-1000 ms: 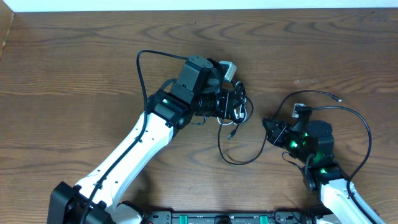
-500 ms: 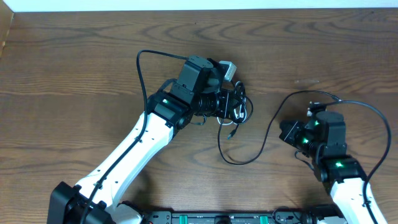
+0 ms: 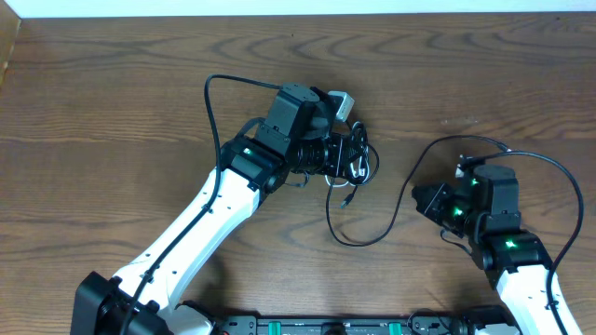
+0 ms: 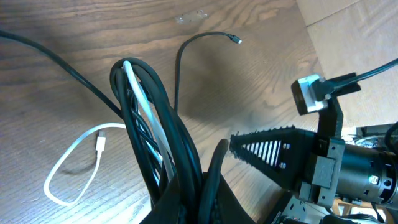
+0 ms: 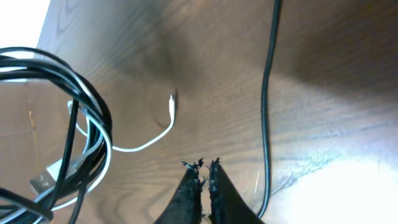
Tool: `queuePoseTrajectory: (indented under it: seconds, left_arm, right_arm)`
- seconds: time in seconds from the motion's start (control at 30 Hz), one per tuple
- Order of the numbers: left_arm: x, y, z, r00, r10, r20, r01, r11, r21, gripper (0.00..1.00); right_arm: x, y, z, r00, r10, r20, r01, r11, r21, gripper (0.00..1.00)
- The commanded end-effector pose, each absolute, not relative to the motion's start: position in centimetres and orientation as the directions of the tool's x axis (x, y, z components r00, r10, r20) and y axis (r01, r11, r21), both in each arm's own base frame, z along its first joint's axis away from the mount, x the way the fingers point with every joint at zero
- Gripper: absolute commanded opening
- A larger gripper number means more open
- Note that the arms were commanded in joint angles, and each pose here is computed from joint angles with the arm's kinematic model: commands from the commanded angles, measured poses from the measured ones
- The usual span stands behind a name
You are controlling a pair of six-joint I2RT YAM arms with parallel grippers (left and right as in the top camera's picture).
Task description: Untangle cables
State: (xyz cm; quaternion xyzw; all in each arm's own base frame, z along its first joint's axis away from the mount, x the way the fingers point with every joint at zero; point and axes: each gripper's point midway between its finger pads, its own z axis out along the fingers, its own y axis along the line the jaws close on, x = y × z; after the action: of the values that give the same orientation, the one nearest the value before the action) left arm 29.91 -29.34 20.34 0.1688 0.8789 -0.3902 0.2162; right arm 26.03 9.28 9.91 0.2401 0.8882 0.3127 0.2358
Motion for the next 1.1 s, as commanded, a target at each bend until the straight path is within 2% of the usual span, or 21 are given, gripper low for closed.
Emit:
queuePoseTrajectory:
  seconds: [0.0,0.13,0.3,0.47,0.67,0.87,1.07]
  left_arm:
    - [30.2,-29.5,22.4,-0.828,0.104,-0.551,0.486,0.624,-0.612,0.07]
    - [30.3,-29.5,22.5,-0.827,0.103,-0.553,0.487,0.623,-0.612,0.08]
    - [30.4,-29.6,22.6,-0.834,0.087,-0.545,0.473,0.623,-0.624,0.07]
    - [30.4,-29.6,22.6,-0.858,0.054,-0.511,0.428,0.626,-0.652,0.08]
    - [30.4,-29.6,22.6,-0.869,0.036,-0.493,0.404,0.627,-0.666,0.07]
    - [30.4,-29.6,22.7,-0.923,-0.069,-0.380,0.257,0.624,-0.738,0.07]
    - [30.4,-29.6,22.6,-0.924,-0.071,-0.377,0.254,0.624,-0.739,0.07]
  right_arm:
    - [25.9,10.3,10.8,-0.782,0.579,-0.231,0.276,0.653,0.705,0.08]
    - [25.7,11.2,10.8,-0.798,0.552,-0.243,0.249,0.669,0.700,0.17]
    - [26.4,11.7,10.4,-0.799,0.537,-0.269,0.230,0.687,0.689,0.19]
    - [27.5,14.0,11.6,-0.822,0.514,-0.244,0.161,0.621,0.767,0.18]
    - [28.5,14.7,11.2,-0.808,0.568,-0.153,0.233,0.547,0.804,0.17]
    - [27.6,15.8,10.3,-0.804,0.593,0.050,0.373,0.437,0.819,0.17]
    - [27.3,17.1,11.6,-0.818,0.561,0.128,0.381,0.363,0.850,0.15]
